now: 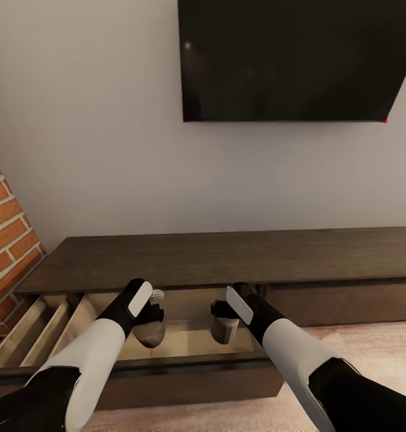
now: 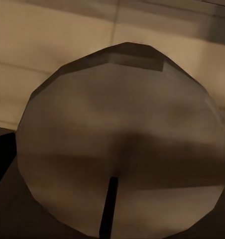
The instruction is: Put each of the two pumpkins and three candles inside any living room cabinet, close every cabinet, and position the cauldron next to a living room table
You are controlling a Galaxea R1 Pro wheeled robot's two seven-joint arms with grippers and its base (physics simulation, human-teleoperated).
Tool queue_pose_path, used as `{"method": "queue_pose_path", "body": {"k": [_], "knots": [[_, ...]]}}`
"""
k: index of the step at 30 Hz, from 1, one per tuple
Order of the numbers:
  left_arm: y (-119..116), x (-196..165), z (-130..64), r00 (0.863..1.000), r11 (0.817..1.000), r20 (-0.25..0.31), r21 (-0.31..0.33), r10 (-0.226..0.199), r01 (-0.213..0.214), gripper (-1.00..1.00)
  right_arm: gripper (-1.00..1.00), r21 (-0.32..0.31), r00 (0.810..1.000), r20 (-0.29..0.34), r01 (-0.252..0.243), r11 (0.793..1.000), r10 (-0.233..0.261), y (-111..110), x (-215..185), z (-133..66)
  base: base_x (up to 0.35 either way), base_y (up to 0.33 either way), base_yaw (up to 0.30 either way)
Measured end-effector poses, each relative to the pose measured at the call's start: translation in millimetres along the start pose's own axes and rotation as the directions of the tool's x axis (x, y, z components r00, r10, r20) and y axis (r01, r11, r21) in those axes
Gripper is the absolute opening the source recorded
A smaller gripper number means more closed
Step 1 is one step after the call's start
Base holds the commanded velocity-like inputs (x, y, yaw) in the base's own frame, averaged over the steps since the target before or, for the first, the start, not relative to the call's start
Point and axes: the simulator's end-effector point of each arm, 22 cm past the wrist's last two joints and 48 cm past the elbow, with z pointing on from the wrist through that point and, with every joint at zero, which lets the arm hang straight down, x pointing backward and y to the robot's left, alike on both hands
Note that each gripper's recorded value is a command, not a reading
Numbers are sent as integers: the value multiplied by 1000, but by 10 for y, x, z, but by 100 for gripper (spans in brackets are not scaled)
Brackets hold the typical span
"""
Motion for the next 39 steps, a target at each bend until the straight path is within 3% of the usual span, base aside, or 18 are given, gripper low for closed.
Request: {"method": "queue_pose_path", "body": {"k": [16, 32, 33, 39], "knots": [[26, 150, 357, 998, 1000, -59, -16, 1, -2, -100, -100, 4, 999, -32, -7, 1000, 7, -27, 138, 324, 0, 0, 0], [25, 148, 356, 998, 1000, -61, -9, -4, 4, -100, -100, 8, 1000, -27, -7, 1000, 7, -36, 126, 323, 0, 0, 0], [26, 148, 356, 998, 1000, -61, -10, -4, 4, -100, 100, 7, 1000, -27, -8, 1000, 8, -36, 127, 323, 0, 0, 0], [31, 148, 356, 998, 1000, -61, -12, -4, 3, -100, 100, 9, 1000, -27, -9, 1000, 9, -39, 124, 322, 0, 0, 0]]}}
